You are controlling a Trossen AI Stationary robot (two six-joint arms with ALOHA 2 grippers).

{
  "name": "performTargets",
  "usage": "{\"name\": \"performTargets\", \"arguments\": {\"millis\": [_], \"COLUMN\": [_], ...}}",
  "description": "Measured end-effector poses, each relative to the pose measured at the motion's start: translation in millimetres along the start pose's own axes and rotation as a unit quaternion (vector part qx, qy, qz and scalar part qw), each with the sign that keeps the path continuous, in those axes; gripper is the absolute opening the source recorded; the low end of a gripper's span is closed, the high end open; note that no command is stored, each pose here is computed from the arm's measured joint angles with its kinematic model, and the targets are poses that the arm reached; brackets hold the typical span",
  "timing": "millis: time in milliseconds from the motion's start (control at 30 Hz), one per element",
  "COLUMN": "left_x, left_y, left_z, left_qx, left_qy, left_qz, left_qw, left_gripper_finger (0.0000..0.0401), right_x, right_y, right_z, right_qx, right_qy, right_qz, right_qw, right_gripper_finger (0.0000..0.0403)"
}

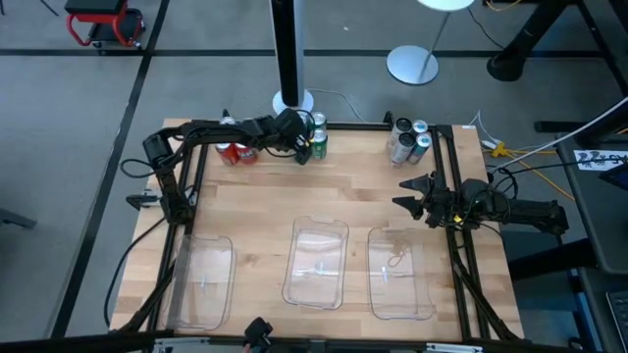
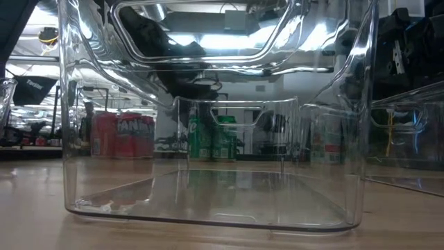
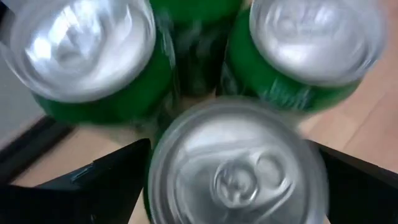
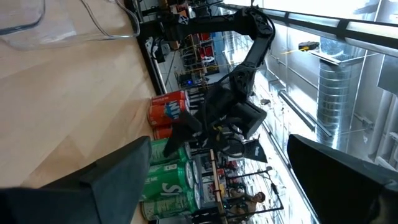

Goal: Sort soda cans
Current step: Put the green soda can into the middle transparent bin

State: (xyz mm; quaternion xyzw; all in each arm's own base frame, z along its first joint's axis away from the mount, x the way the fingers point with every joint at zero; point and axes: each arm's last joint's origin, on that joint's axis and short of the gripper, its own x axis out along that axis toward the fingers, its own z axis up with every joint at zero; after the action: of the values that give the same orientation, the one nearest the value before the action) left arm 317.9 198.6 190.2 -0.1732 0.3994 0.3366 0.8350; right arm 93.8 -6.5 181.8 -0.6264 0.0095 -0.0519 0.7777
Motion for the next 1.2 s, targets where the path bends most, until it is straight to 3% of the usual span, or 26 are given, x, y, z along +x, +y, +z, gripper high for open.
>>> {"name": "performTargets", "arguments": {"millis": [133,367,700,933,1200], "left_x": [1.5,1.0,-7.5,-60.4,-132.7], "left_y": [0.5,-2.3,-10.5,-26.7,-57.9], "left_z": [-2.2,-1.9,-3.8,10.2,5.5], "left_qx": [0.002,0.031,0.075,0.093,0.134], "left_qy": [0.010,0.005,0.008,-0.035,-0.101], "left_qz": [0.006,0.005,0.015,-0.009,-0.066], "left_qw": [1.000,1.000,0.997,0.995,0.984], "left_gripper_finger": [0.0377,0.0302,0.0299,0.0299,0.0299], "right_x": [0.0,0.0,0.0,0.0,0.0], "right_y": [0.1,0.5,0.6,0.7,0.7], "right_z": [-0.1,-0.1,-0.1,-0.2,-0.2], "right_qx": [0.008,0.008,0.007,0.008,0.011], "right_qy": [0.000,0.001,0.001,0.001,0.001], "right_qz": [0.001,0.002,0.003,0.004,0.003], "right_qw": [1.000,1.000,1.000,1.000,1.000], "right_gripper_finger": [0.0376,0.0376,0.0376,0.0376,0.0376]}}
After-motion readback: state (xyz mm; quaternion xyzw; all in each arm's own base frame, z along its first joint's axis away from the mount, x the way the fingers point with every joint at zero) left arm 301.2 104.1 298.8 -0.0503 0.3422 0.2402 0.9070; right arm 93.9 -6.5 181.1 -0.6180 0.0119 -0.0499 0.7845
